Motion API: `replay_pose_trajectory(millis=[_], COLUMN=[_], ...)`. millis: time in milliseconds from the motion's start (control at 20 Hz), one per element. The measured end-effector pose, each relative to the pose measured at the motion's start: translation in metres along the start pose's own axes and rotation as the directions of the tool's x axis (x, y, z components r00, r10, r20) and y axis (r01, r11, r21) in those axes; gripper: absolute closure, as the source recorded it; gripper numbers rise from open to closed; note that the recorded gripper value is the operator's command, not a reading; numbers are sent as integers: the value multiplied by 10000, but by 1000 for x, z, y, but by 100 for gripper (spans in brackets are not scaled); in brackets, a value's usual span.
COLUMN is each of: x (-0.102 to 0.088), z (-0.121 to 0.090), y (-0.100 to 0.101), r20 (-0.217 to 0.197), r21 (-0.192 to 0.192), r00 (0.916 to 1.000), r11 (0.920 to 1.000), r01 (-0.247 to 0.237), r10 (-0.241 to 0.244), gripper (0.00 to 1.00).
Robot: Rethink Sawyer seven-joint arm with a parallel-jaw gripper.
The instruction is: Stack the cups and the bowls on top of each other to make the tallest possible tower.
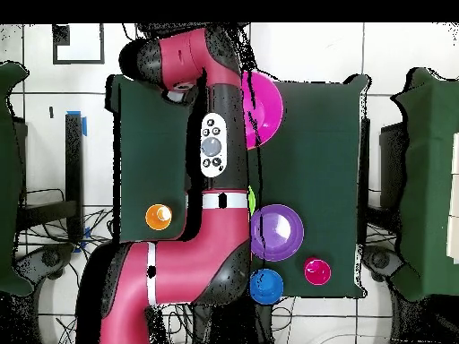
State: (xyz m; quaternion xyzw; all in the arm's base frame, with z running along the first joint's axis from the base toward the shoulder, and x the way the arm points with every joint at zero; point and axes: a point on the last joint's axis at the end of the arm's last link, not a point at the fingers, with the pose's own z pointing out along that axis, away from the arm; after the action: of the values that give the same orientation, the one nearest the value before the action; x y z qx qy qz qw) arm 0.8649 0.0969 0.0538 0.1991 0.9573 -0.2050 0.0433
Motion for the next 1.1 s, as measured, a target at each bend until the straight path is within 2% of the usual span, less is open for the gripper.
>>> replay_pose_trajectory(millis=[100, 300, 600, 700, 800, 850, 1000, 1100], x=[-1, -6, -14, -9, -3, 9, 23, 41], z=[-6, -29, -63, -73, -77, -80, -81, -80], y=[0, -2, -9, -13, -16, -21, -28, -39], r20=[-56, -233, -109, -96, -117, -167, -272, -437], r21=[-152, -720, -1631, -1939, -2047, -2114, -2116, -2050], r00=[10000, 9996, 9995, 9997, 9998, 9998, 9996, 9990], r11=[9999, 9972, 9862, 9807, 9787, 9774, 9773, 9788], r01=[-45, -191, -295, -238, -182, -105, -43, 4], r10=[44, 175, 281, 224, 162, 71, -15, -96], gripper=[0, 0, 0, 0, 0, 0, 0, 0])
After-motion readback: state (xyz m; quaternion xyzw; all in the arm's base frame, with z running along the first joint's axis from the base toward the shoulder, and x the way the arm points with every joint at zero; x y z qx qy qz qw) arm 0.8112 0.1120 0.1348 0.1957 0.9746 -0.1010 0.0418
